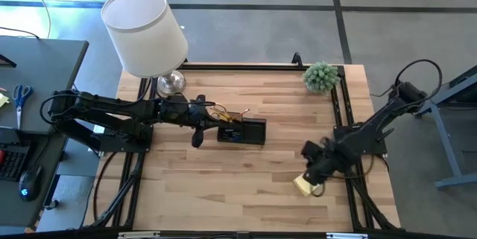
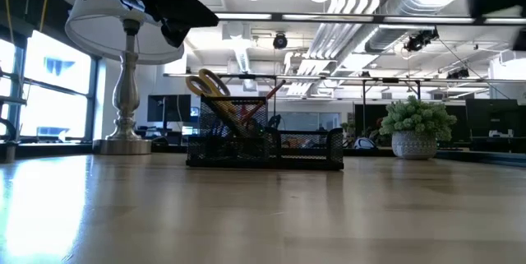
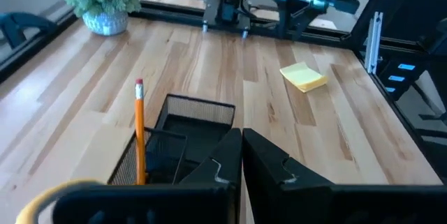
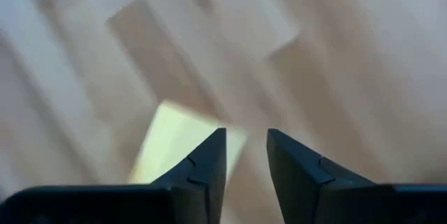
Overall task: Pick and place office supplies into organizer
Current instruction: Put the yellow sticky notes into the desk organizer
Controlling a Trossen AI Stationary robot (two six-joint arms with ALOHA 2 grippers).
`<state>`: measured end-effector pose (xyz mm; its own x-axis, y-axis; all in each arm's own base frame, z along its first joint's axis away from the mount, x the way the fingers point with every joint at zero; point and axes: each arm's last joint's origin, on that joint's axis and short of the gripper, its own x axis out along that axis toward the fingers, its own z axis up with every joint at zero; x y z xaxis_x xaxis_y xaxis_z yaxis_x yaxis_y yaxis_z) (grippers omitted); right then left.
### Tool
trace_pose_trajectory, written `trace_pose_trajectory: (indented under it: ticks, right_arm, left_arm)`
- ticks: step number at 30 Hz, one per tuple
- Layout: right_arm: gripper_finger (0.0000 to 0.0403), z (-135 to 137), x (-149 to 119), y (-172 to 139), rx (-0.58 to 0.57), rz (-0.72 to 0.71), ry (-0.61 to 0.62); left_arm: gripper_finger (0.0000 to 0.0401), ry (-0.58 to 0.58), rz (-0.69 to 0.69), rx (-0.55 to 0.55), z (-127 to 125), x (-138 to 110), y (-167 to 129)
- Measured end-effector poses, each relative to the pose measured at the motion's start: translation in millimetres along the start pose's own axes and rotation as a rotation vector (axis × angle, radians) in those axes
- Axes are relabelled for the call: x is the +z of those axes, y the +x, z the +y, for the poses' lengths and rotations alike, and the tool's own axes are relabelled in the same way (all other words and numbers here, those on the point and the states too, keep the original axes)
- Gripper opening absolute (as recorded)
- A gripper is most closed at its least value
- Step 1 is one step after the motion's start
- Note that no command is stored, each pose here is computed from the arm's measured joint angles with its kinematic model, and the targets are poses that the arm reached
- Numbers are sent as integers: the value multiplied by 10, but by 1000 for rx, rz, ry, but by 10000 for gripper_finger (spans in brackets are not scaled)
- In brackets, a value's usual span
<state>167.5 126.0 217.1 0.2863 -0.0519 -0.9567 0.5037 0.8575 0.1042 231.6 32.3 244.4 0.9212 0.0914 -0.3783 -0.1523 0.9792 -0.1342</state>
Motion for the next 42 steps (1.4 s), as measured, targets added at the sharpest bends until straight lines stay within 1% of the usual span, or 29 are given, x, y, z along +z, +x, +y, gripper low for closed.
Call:
trace_pose_trajectory:
  ticks: [3,6,10,15,20,23,33,42]
  right_arm:
    - [90,-37,-209,106,125,25,113]
    - [86,-99,-370,266,214,47,199]
    - [92,-230,-538,467,240,103,295]
    - [123,-270,-651,541,281,123,346]
    - [156,-266,-713,537,280,113,352]
    - [167,-264,-732,530,282,83,360]
    - [169,-273,-778,520,274,43,357]
    - [169,-259,-776,519,287,43,360]
  left_arm:
    - [3,17,-21,-2,-3,20,0]
    - [3,19,-38,-5,-5,37,-1]
    - [3,18,-37,-5,-5,36,-1]
    - [3,17,-32,-4,-4,31,-1]
    - [3,1,-18,-6,-3,18,0]
    - [3,-3,-13,-6,-3,13,0]
    - [3,-5,-14,-6,-3,14,0]
    - [3,-6,-15,-6,-3,15,0]
